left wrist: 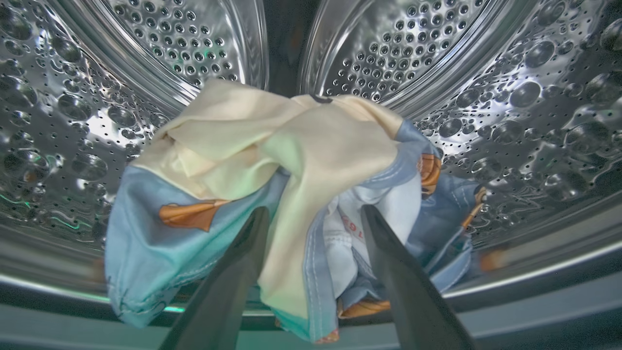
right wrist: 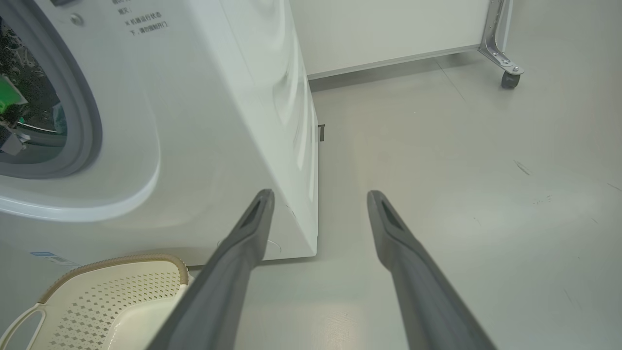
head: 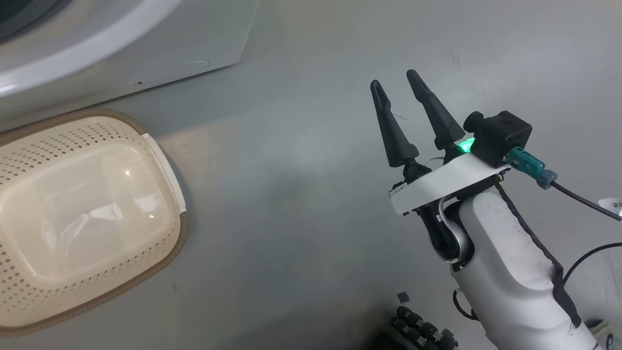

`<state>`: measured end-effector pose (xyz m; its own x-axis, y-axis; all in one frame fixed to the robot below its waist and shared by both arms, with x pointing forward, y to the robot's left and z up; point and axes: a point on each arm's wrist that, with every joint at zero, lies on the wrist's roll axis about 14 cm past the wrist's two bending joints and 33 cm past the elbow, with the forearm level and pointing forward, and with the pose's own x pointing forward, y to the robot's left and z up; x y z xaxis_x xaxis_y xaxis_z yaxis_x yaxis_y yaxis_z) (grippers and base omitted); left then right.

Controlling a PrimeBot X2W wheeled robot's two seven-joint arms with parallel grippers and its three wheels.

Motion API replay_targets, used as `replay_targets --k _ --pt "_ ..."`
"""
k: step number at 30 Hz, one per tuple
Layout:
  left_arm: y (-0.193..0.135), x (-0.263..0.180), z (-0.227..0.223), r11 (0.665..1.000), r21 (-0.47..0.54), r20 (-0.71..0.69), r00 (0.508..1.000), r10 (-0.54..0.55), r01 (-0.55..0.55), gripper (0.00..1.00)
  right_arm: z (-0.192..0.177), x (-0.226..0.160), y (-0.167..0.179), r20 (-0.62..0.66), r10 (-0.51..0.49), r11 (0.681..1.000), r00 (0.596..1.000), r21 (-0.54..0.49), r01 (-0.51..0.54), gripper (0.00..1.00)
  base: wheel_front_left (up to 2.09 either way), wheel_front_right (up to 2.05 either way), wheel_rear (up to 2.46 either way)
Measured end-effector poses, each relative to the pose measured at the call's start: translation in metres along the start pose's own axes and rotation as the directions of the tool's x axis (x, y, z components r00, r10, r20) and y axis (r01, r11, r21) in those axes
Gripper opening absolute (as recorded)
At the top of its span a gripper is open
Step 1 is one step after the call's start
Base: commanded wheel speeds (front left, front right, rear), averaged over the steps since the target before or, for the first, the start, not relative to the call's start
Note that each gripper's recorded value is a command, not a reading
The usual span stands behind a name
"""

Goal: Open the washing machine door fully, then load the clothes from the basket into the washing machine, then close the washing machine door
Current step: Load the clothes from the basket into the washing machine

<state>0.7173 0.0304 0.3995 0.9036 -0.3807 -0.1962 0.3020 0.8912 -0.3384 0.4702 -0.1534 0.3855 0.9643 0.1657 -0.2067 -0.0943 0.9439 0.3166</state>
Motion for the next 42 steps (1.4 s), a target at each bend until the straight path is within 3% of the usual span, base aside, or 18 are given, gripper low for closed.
replay_targets --k 14,24,42 --pt "-0.013 -0.036 0.008 0.999 -0.041 0.056 0.998 -0.007 0.010 1.00 0.026 0.000 0.015 0.064 0.038 0.999 0.997 -0.003 -0.038 1.00 0.00 0.00 0.00" --pt "-0.004 -0.069 0.011 1.000 -0.011 0.077 0.997 0.024 -0.023 1.00 0.040 -0.001 0.031 0.097 0.080 0.997 0.992 -0.005 -0.080 1.00 0.00 0.00 0.00" --pt "-0.021 -0.138 0.023 0.998 0.063 0.103 0.995 0.002 -0.009 1.00 0.072 -0.021 0.047 0.158 0.130 0.991 0.979 -0.049 -0.124 1.00 0.00 0.00 0.00"
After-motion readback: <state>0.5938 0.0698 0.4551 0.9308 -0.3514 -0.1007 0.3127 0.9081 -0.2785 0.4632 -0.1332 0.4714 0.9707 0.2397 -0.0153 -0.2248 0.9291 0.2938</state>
